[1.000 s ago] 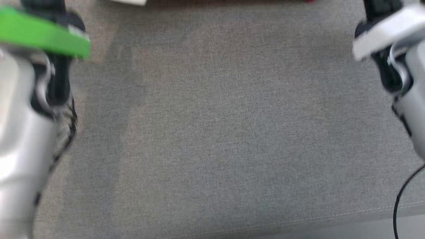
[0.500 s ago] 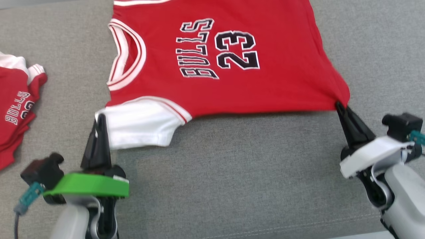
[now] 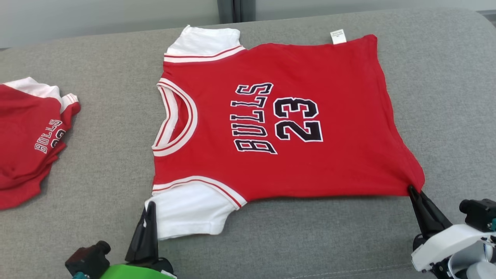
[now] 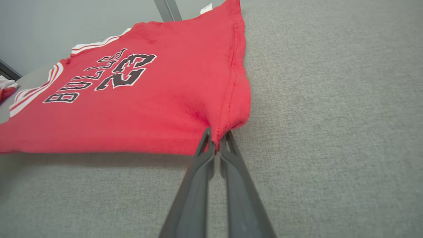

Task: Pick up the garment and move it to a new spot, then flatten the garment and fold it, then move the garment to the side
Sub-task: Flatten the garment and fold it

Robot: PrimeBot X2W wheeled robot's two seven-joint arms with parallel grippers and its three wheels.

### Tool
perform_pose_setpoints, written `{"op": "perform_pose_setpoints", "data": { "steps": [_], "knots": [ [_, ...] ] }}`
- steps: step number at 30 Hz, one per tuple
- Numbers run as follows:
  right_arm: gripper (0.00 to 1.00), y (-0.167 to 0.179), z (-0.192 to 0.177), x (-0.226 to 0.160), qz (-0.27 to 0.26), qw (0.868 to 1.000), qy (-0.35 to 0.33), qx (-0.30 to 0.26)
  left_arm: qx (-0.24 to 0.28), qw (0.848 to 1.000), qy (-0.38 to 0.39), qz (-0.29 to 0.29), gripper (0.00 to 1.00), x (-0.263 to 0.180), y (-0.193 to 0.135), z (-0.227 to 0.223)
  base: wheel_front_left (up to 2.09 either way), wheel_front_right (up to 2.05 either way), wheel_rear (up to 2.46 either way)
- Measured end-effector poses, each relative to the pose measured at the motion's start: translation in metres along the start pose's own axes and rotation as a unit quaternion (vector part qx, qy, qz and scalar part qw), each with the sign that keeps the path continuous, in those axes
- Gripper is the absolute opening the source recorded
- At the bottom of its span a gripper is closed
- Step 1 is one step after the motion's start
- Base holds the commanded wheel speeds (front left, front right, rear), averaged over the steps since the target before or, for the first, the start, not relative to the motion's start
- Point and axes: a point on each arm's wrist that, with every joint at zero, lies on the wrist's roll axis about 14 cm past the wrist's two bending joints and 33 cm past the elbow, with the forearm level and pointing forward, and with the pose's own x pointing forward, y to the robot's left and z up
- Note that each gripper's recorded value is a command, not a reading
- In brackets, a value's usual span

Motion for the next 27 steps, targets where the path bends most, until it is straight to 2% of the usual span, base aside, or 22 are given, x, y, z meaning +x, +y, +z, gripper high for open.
{"op": "perform_pose_setpoints", "data": {
  "steps": [11,20,27],
  "knots": [
    [0.0,0.008,-0.002,-0.007,-0.01,1.0,0.018,0.011,0.016,0.999,0.013,-0.033,0.0,0.009,-0.014,-0.004,0.0,0.0,0.0],
    [0.0,0.009,0.014,0.016,-0.004,0.999,0.032,-0.014,0.039,0.995,0.018,-0.085,0.0,0.045,-0.035,0.01,0.0,0.0,0.0],
    [0.0,0.005,0.021,0.039,-0.008,0.998,0.049,-0.028,0.048,0.993,0.033,-0.099,0.0,0.08,-0.043,0.015,0.0,0.0,0.0]
  ]
}}
